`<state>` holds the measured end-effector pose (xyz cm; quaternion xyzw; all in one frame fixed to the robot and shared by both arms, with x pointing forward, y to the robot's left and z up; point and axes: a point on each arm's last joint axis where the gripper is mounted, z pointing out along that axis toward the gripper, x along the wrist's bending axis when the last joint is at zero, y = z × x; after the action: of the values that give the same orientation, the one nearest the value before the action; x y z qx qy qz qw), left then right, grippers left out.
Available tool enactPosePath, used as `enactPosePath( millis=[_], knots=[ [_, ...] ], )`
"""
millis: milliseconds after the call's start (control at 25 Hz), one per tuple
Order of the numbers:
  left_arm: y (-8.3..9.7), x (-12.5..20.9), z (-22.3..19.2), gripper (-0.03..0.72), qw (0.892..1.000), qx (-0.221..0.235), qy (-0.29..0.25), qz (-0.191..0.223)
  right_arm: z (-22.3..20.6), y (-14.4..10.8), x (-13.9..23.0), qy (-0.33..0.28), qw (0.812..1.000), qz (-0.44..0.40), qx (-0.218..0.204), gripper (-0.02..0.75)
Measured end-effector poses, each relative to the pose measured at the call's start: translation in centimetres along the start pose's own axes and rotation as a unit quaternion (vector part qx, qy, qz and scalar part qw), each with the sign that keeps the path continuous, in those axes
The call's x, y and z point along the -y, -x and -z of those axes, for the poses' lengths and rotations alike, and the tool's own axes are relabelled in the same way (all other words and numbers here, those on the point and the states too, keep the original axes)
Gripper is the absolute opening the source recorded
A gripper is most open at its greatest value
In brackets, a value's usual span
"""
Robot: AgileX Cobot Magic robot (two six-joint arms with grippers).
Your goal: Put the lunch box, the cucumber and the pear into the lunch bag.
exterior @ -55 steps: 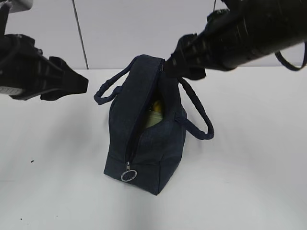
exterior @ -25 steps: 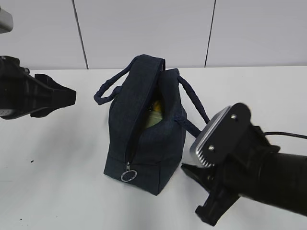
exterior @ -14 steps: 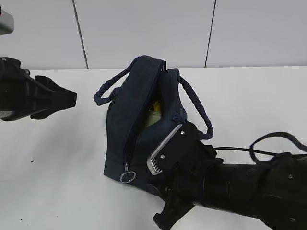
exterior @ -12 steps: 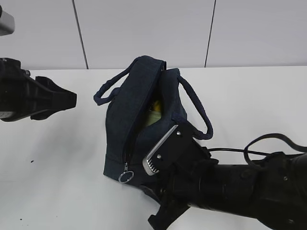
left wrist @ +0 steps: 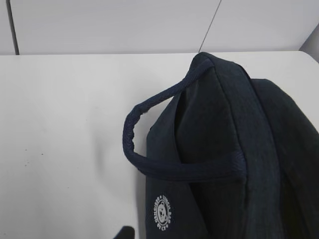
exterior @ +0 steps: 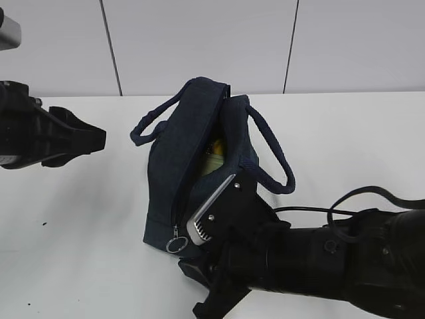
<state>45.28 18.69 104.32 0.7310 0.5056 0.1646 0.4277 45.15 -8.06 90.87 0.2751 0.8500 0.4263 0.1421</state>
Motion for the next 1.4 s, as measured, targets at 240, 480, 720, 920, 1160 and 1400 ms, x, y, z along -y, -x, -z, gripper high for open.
enactPosePath(
  millis=[240,480,720,920,1160,1400],
  knots=[
    [0.0,0.0,0.0,0.256,1.000,0.000,0.000,-0.001,-2.1,0.4,-0.1,-0.008,1.000,-0.013,0.004,0.312],
    [0.0,0.0,0.0,0.256,1.000,0.000,0.000,-0.001,-3.5,0.7,-0.2,-0.016,1.000,-0.017,0.008,0.312],
    [0.0,0.0,0.0,0.256,1.000,-0.001,0.000,-0.003,-4.0,0.7,-0.1,-0.019,1.000,-0.024,0.007,0.312],
    [0.0,0.0,0.0,0.256,1.000,-0.001,0.000,-0.003,-4.1,0.5,-0.1,-0.015,1.000,-0.027,-0.005,0.312],
    [0.0,0.0,0.0,0.256,1.000,-0.001,0.000,-0.004,-4.4,0.7,-0.2,-0.011,0.999,-0.046,0.000,0.312],
    [0.0,0.0,0.0,0.256,1.000,-0.001,-0.002,-0.005,-4.7,0.6,-0.6,-0.010,0.999,-0.034,-0.006,0.312]
  ],
)
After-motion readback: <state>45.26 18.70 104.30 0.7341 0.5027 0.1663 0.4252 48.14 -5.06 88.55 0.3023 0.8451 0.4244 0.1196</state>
